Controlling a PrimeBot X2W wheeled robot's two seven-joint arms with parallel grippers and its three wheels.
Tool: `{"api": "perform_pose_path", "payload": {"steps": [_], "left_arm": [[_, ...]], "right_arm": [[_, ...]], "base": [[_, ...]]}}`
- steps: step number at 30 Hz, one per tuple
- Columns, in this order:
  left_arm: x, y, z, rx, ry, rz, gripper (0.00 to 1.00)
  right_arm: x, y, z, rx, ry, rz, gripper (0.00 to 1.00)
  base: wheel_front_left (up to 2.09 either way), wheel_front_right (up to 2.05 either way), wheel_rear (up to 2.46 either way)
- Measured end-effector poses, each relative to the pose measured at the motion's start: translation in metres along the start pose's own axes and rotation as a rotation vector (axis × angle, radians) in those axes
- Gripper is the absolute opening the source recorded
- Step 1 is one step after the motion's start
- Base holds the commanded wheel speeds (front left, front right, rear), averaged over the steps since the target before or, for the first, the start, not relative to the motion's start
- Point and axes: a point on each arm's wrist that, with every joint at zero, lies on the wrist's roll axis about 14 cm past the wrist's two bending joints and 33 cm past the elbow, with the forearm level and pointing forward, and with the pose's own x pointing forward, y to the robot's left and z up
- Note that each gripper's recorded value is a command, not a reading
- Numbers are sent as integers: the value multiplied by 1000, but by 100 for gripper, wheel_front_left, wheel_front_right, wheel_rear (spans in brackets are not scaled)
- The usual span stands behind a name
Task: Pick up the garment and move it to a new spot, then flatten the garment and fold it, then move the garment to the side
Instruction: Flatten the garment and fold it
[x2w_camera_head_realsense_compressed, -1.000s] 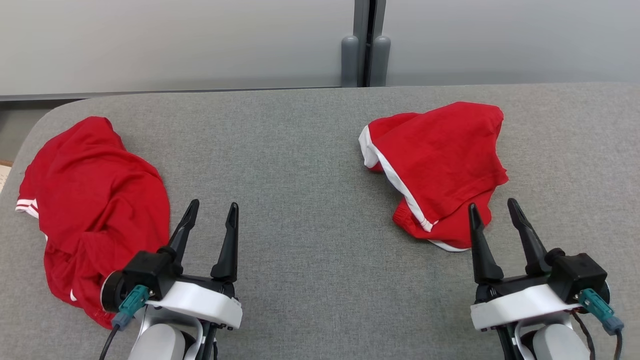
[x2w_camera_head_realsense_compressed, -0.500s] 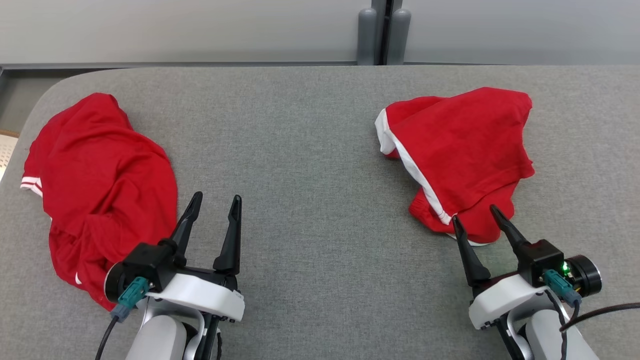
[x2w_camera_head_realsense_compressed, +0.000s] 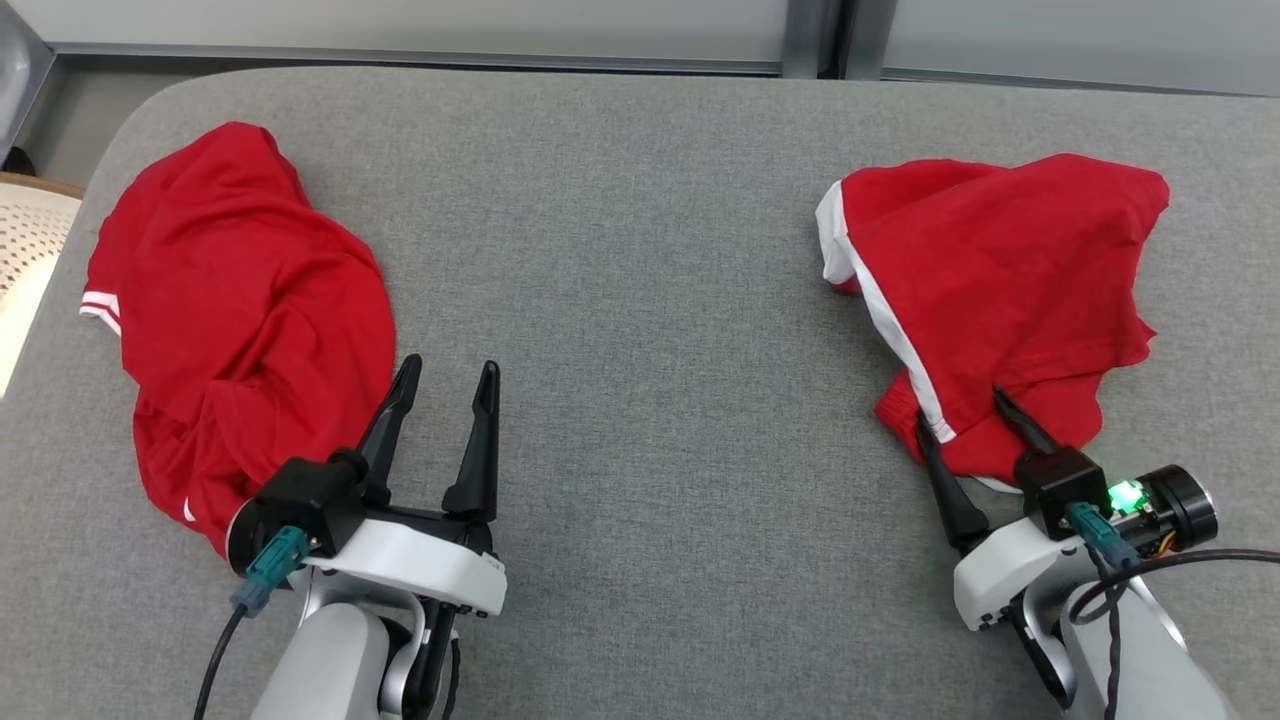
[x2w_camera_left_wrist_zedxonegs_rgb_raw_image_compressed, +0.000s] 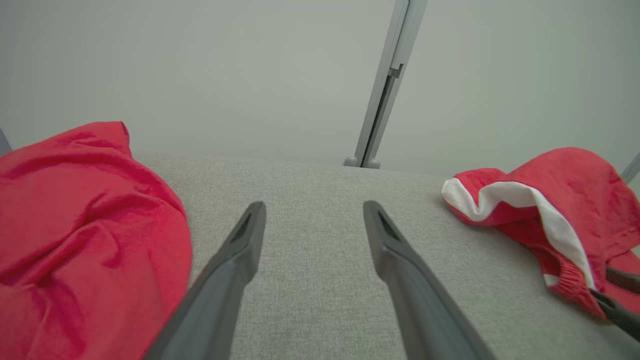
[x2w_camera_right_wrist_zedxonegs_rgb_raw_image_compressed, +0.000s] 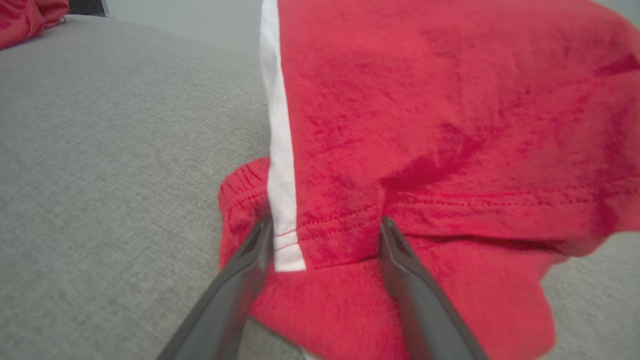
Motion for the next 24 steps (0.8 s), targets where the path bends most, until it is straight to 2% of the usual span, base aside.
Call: {"api": "perform_pose_path", "payload": {"steps": [1, 2, 3, 4, 5, 9, 15, 21, 24], "left_arm": [[1, 0, 0, -5, -1, 1, 100], [2, 0, 1, -5, -3, 1, 100], [2, 1, 2, -4, -5, 3, 100], [2, 2, 1, -5, -3, 7, 100], [2, 2, 0, -5, -1, 8, 100], [1, 1, 0, -8, 1, 8, 100], [0, -8, 3, -4, -8, -15, 100], [-1, -20, 9, -2, -25, -49, 100], [-3, -32, 10, -8, -27, -81, 100]], "right_arm": [[2, 1, 0, -4, 1, 4, 100], [4, 2, 0, 3, -1, 6, 80], [6, 3, 0, 17, -1, 6, 41], [7, 4, 0, 22, -1, 7, 41], [8, 3, 1, 29, -7, 2, 0], [8, -5, 24, 100, -84, -46, 0], [-11, -13, 47, 141, -165, -100, 0], [-31, -27, 81, 110, -270, -147, 0], [-54, -32, 93, 9, -302, -157, 0]], "base": [[0, 0, 0], [0, 0, 0], [0, 0, 0], [0, 0, 0], [0, 0, 0], [0, 0, 0], [0, 0, 0], [0, 0, 0], [0, 0, 0]]}}
